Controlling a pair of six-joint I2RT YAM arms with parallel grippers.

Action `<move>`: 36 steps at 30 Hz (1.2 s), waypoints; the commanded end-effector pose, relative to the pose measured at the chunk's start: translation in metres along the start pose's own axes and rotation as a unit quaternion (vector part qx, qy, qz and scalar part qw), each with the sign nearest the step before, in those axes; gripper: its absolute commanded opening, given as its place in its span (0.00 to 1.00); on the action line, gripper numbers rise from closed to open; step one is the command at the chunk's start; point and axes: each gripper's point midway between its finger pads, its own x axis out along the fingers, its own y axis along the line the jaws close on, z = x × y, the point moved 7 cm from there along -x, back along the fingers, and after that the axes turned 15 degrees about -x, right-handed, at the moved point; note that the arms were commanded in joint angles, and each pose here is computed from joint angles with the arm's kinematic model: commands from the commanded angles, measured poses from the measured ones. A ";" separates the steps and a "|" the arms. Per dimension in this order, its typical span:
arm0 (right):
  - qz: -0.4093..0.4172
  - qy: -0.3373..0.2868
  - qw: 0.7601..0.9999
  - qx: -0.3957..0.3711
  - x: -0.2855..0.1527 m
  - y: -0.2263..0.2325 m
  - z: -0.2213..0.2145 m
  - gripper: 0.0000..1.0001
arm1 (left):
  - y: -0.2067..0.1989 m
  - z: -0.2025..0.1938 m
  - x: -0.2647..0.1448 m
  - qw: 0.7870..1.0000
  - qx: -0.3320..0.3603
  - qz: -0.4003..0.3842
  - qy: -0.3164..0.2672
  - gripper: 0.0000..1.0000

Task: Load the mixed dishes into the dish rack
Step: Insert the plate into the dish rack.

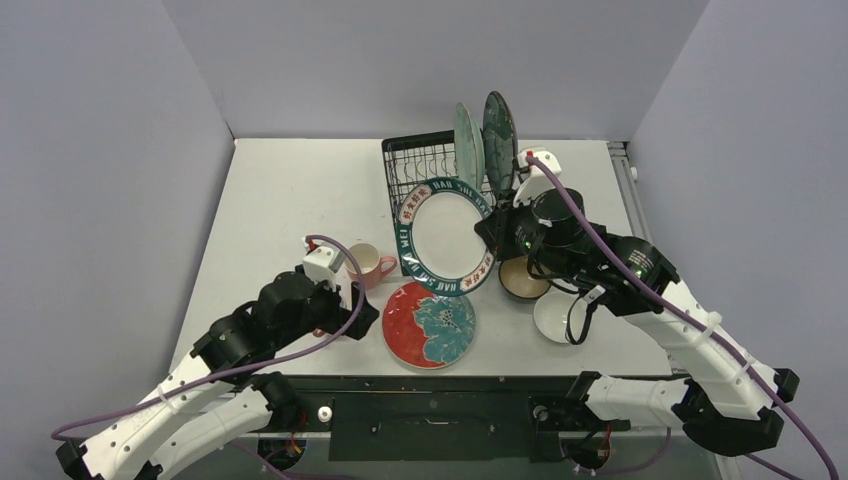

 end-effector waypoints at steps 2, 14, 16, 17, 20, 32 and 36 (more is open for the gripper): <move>-0.045 -0.084 0.995 0.002 -0.008 -0.005 0.048 0.00 | -0.005 0.007 -0.001 1.000 0.000 -0.022 -0.022 0.96; -0.100 -0.148 0.984 0.005 0.009 -0.006 0.090 0.00 | -0.004 0.006 0.000 1.000 0.000 -0.018 -0.022 0.96; -0.114 -0.155 0.981 0.002 0.011 -0.007 0.096 0.00 | -0.004 0.006 0.000 1.000 0.000 -0.017 -0.022 0.96; -0.128 -0.152 0.980 -0.004 0.016 -0.009 0.097 0.00 | -0.003 0.007 0.001 1.000 -0.001 -0.016 -0.022 0.96; -0.148 -0.158 0.976 -0.011 0.020 -0.009 0.105 0.00 | -0.002 0.008 0.001 1.000 -0.001 -0.012 -0.025 0.96; -0.253 -0.172 0.950 -0.060 0.042 -0.006 0.122 0.00 | 0.002 0.014 0.003 0.999 -0.011 -0.006 -0.035 0.96; -0.294 -0.174 0.937 -0.070 0.047 -0.003 0.122 0.00 | 0.005 0.017 0.004 0.999 -0.015 -0.003 -0.039 0.96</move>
